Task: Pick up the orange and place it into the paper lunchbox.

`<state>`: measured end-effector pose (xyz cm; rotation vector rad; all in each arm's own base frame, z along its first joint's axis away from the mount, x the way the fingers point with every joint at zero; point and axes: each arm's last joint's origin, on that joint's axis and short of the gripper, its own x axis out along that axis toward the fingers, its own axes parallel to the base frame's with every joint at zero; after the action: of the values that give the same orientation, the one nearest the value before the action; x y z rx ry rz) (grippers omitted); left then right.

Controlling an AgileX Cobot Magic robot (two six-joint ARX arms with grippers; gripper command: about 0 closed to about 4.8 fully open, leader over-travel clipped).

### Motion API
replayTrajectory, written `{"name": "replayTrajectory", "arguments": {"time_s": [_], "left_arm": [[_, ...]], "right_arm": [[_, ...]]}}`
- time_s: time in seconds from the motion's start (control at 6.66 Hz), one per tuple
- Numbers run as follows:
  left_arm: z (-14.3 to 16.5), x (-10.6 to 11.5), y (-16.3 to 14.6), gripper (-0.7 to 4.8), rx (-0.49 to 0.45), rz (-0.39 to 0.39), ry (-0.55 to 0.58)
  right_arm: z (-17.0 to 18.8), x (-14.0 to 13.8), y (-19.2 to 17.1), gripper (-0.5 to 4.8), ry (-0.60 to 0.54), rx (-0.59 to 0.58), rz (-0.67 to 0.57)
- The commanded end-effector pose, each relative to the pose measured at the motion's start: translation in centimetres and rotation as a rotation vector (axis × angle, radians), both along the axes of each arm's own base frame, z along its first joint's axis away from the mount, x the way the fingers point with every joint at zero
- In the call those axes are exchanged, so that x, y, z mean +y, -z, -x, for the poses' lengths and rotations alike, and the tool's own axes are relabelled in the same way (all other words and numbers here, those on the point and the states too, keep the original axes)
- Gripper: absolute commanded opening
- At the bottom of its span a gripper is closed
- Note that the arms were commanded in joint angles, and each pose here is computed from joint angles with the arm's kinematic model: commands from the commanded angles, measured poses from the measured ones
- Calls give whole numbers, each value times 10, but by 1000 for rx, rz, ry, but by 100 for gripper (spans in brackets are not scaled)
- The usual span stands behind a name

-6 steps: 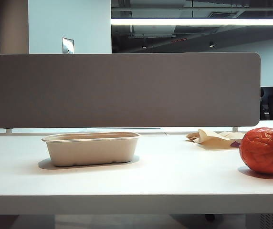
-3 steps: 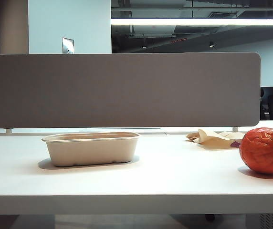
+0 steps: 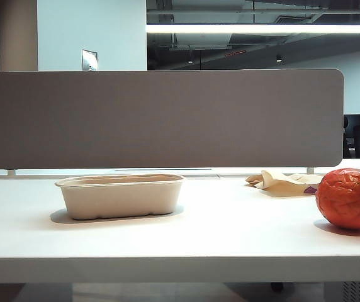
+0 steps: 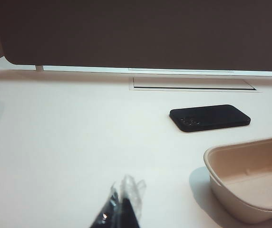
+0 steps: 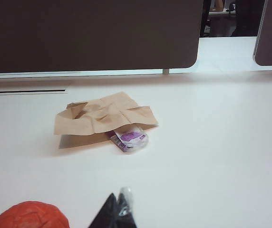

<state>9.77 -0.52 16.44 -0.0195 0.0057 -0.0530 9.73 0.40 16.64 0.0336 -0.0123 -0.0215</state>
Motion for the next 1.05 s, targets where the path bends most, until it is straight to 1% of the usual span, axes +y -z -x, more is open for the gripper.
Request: {"name": "replayTrajectory", "arguments": {"time_s": [0.15,0.3,0.45,0.6,0.75,0.9,1.05], "left_arm": [[8,2,-38,-5,-121,96,-39],[13,3,-56,-5,-110,185,-89],[10,3,-86,-5,-99,184,-74],[8,3,-93,-5,-93,182,-71],[-73,-23,-178,-5,123,22,280],[-85,-44,-189,-5,152,-37,383],[-87,-49,-190,-6,156,-39,407]], "right_arm": [[12,-1,-45,-2,24,-77,-8],[19,-2,-65,-2,21,-74,-38],[24,-2,-95,-2,16,-67,-51],[25,-2,-102,-2,16,-66,-51],[-15,8,-167,-2,-217,110,-47],[-29,12,-177,-2,-255,149,-48],[-32,14,-180,-2,-267,157,-46]]}}
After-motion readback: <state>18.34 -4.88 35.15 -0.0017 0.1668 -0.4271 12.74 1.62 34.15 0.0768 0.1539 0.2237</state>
